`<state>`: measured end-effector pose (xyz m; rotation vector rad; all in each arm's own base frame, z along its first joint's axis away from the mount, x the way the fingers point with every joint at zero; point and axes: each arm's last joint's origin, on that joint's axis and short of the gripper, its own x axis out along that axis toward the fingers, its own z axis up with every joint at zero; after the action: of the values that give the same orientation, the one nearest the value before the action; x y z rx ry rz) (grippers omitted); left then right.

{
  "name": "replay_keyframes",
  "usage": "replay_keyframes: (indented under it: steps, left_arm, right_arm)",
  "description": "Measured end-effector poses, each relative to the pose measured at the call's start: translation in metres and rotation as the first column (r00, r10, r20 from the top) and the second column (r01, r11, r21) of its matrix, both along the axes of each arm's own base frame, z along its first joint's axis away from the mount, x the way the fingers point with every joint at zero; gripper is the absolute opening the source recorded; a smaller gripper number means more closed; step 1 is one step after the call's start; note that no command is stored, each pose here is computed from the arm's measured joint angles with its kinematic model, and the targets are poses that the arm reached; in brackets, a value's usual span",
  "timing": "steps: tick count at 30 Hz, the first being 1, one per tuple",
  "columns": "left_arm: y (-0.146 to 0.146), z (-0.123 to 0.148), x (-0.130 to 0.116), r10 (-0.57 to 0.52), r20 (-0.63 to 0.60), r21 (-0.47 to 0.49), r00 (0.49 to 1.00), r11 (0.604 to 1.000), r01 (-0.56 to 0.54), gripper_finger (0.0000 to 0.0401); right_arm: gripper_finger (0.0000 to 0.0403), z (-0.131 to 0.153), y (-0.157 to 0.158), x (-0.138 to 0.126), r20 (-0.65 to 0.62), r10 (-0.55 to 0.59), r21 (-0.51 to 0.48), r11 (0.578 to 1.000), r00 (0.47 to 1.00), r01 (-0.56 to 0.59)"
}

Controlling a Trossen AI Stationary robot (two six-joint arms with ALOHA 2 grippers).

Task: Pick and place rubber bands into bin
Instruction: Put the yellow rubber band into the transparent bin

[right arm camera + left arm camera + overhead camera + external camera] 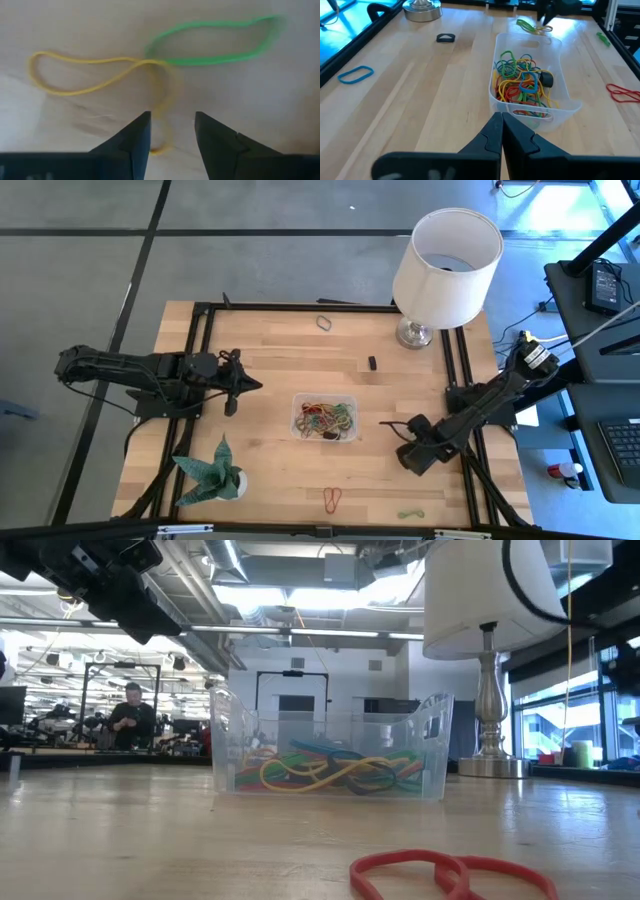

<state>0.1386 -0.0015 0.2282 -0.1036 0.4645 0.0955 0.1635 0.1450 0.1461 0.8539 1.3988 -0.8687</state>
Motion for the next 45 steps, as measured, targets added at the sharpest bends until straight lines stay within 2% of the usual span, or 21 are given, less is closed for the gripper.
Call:
replay_keyframes:
  steps: [4,9,12,16,22,25,28,35,40,45]
  left_arm:
    - [0.0,0.0,0.0,0.0,0.0,0.0,1.0,1.0,0.0,0.0003]
    - [0.0,0.0,0.0,0.006,0.001,0.003,1.0,1.0,-0.006,0.0001]
    - [0.0,0.0,0.001,0.015,0.002,-0.002,1.0,1.0,-0.015,0.0003]
    - [0.0,0.0,0.001,0.017,0.0,-0.001,1.0,1.0,-0.017,0.0001]
    - [0.001,0.0,0.001,0.019,-0.001,0.0,1.0,1.0,-0.019,0.0003]
    - [0.0,0.0,0.001,0.019,-0.001,0.0,1.0,1.0,-0.019,0.0001]
    - [0.0,0.0,0.001,0.019,-0.001,0.0,1.0,1.0,-0.019,0.0003]
    - [0.0,0.0,0.001,0.018,0.0,0.0,1.0,1.0,-0.018,0.0001]
    - [0.0,0.0,0.001,0.017,0.0,0.0,1.0,1.0,-0.017,0.0003]
    - [0.0,0.0,0.001,0.017,0.0,0.0,1.0,1.0,-0.017,0.0002]
  right_arm:
    - [0.0156,-0.016,-0.001,-0.001,0.078,-0.006,0.069,0.998,0.997,0.001]
    - [0.0146,-0.019,-0.002,-0.003,0.048,-0.051,0.046,0.998,0.998,0.049]
    - [0.011,-0.017,-0.003,-0.003,0.019,-0.031,0.019,0.999,0.999,0.031]
    - [0.0024,-0.017,-0.003,-0.003,0.012,-0.018,0.015,1.0,1.0,0.017]
    - [0.0005,-0.007,0.003,0.004,0.046,0.019,0.001,1.0,0.999,-0.02]
    - [0.0003,0.015,0.013,0.02,0.178,0.079,-0.03,0.997,0.981,-0.075]
    - [0.0002,0.035,0.019,0.031,0.257,0.138,-0.111,0.987,0.957,-0.112]
    - [0.0001,0.094,0.026,0.057,0.437,0.251,-0.298,0.946,0.864,-0.124]
    - [0.0001,0.129,0.016,0.079,0.501,0.35,-0.424,0.896,0.791,-0.128]
    - [0.0,0.149,-0.004,0.107,0.534,0.433,-0.5,0.854,0.726,-0.141]
